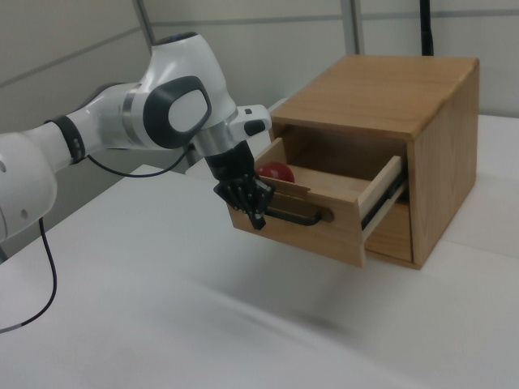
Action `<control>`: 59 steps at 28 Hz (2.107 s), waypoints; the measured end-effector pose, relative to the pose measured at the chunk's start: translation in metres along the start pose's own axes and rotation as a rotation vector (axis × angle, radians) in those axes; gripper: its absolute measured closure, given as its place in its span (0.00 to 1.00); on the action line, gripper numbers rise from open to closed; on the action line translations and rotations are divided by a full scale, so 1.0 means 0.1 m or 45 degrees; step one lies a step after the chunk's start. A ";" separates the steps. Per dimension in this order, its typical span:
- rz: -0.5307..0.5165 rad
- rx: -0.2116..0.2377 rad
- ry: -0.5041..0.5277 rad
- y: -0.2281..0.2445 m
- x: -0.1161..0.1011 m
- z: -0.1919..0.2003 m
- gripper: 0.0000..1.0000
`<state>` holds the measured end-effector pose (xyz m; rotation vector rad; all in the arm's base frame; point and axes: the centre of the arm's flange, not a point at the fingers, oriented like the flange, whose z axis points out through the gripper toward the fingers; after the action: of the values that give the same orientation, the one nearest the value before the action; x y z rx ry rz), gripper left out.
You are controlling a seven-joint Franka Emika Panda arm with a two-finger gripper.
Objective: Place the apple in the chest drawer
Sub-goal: 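Push the drawer shut into the chest with the gripper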
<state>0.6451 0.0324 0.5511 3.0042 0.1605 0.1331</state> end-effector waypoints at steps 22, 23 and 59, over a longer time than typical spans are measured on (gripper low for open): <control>-0.037 0.003 0.589 -0.08 0.73 0.41 0.99; -0.041 0.003 0.635 -0.09 0.78 0.46 0.99; -0.103 -0.004 0.897 -0.18 1.07 1.18 0.99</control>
<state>0.7603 0.0476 0.4406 2.7972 0.3406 1.1667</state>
